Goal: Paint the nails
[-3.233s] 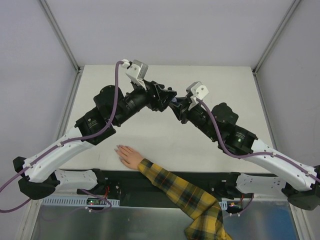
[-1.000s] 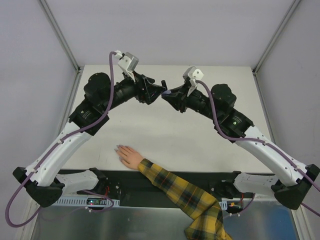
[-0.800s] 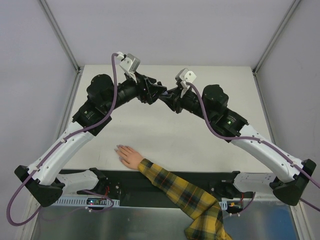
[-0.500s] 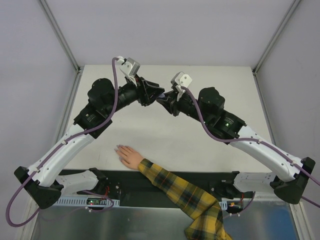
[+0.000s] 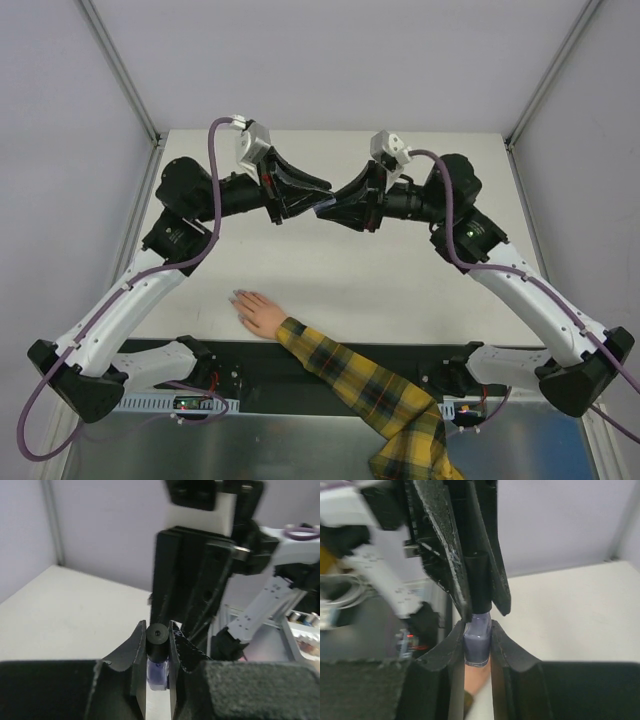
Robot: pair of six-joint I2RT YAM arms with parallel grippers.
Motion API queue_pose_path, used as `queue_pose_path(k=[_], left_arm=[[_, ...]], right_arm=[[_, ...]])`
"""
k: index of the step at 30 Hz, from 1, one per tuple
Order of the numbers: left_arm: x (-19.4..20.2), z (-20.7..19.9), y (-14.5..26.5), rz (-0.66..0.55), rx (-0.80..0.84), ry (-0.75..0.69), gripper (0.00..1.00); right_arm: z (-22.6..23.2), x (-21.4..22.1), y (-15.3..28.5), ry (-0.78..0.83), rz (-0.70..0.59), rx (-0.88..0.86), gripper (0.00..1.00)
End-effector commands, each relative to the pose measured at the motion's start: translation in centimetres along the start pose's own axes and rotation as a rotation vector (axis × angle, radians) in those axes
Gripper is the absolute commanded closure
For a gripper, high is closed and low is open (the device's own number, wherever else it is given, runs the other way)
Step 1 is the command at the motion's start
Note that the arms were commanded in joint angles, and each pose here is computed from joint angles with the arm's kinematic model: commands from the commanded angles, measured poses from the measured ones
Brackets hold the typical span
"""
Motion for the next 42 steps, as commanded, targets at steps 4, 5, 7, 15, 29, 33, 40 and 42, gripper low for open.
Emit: queue_pose_path(k=[4,5,7,15,29,33,40,42], left_arm=[[-0.1,-8.1,2.4,0.080,0.568,0.024,1.00],[-0.1,-8.2,2.6,0.086,0.571,0.023,1.00],[-0.1,-8.0,2.6,0.087,0.552,-0.012,1.00],[-0.9,-4.6,2.3,0.059,0.236,-0.036,0.19],[-0.5,5.0,3.8,-0.052,-0.348,0.017,0.35],[0.1,5.9,3.7,-0.045,-0.372,0.057,0.35],[0.3,6.1,3.6,-0.042,-0.365,0.068,0.48],[0.5,6.3,3.6,-0.038,-0.368,0.079,0.50]], right_arm=[[6.9,-5.3,2.8,-0.008,-0.088,-0.635,1.00],[6.3,-5.2,2.7,-0.014,-0.087,-0.615,1.00],[5.7,-5.3,2.7,-0.031,-0.091,-0.584,1.00],[0.8,-2.6,1.7,-0.062,-0.037,-0.211,1.00],[-5.0,0.9,-0.4,0.026,0.023,0.467,1.00],[-4.3,0.6,-1.5,0.075,0.035,0.495,0.99],[-4.1,1.4,-2.9,0.103,0.075,0.507,1.00],[-4.1,1.1,-3.0,0.103,0.064,0.511,0.99]])
Point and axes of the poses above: each gripper's point midway between its finger pads, its own y axis back along the fingers, its own z axis along the line the jaws close on, x = y × z, the point moved 2 cm from there along y, back along the fingers, and after that the axes turned 1 degree about y, right-handed, at the moved point
